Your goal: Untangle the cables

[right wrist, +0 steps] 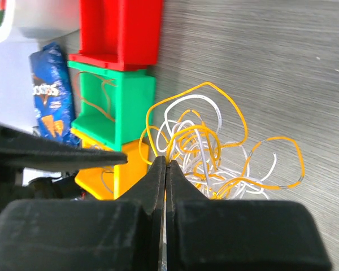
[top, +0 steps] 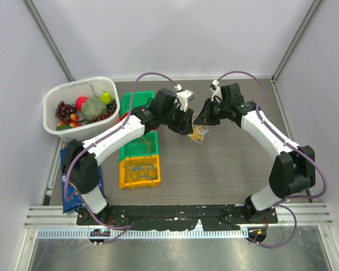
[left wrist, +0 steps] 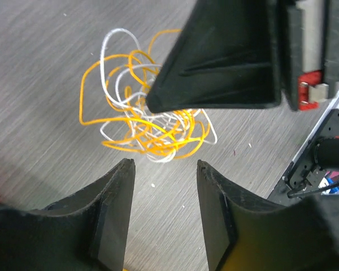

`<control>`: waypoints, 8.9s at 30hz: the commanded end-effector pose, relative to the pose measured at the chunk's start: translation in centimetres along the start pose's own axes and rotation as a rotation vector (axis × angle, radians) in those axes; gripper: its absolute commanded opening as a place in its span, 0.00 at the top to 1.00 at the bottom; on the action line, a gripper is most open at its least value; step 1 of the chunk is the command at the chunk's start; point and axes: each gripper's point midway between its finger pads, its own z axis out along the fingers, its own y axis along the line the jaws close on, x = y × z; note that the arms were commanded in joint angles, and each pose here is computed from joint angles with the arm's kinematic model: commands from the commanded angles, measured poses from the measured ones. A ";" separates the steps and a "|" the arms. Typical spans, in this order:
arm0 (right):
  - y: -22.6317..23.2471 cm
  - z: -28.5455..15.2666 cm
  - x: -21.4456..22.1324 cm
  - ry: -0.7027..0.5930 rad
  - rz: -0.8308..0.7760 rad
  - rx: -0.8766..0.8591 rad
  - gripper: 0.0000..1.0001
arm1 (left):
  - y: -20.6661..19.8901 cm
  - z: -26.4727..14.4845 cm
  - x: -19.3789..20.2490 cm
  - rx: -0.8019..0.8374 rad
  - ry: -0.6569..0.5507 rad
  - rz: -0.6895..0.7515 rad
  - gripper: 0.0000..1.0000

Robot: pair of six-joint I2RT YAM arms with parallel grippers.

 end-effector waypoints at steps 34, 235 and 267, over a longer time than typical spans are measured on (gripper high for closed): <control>6.9 -2.7 -2.2 -0.073 -0.022 -0.291 0.99 | -0.3 -2.3 -4.0 0.047 -0.089 -0.003 0.70; 31.3 -40.9 -19.7 -1.046 -0.238 -0.957 0.99 | -10.2 -5.2 -17.2 0.354 -0.586 0.140 0.25; 3.7 -11.4 0.4 -0.481 -0.286 -0.253 0.28 | -15.8 -18.1 -22.4 0.397 -0.607 -0.043 1.00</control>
